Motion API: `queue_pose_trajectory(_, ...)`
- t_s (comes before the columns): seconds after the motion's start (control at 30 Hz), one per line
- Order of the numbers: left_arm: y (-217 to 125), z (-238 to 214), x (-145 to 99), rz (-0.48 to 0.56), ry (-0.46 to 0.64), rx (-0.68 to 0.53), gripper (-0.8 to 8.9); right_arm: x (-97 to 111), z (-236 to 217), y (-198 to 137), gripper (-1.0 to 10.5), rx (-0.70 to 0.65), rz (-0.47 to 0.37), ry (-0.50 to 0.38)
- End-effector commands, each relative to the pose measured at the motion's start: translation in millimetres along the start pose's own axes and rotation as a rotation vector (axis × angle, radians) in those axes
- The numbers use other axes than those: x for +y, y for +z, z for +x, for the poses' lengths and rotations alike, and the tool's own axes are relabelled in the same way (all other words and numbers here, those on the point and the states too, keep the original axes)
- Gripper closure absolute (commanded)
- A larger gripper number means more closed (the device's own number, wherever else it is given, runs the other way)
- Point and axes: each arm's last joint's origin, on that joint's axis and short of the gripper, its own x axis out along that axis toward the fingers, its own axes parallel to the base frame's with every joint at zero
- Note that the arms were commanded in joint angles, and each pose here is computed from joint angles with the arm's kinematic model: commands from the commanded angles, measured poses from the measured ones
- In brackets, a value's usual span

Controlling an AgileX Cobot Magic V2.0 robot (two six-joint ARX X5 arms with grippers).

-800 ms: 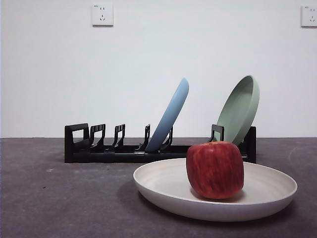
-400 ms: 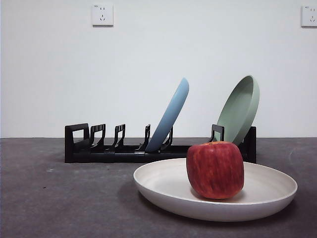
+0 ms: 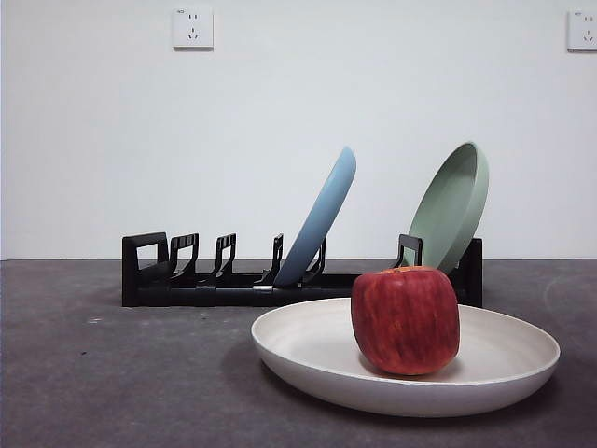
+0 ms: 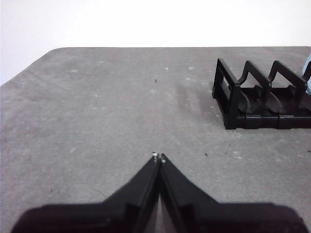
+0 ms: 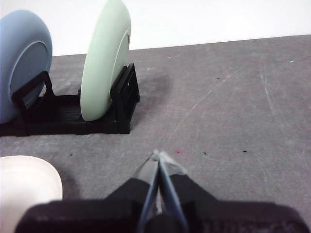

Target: Take the yellow plate from the plate rack,put the plate on the table,take the apple from the table,put the apple in the plate

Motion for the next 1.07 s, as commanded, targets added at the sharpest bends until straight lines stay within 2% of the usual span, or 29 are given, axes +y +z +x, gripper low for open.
queue_pose_trajectory(0.03,-3.7,1.3,0.3,-0.007,0.001,0.007,8.17,-0.1,0.7,-3.9,9.5,0.02,0.051,0.001)
queue_pose_trajectory(1.07,-3.6,1.2,0.3,-0.007,0.001,0.007,8.17,-0.3,0.9,-4.1,9.5,0.023,0.061,-0.004)
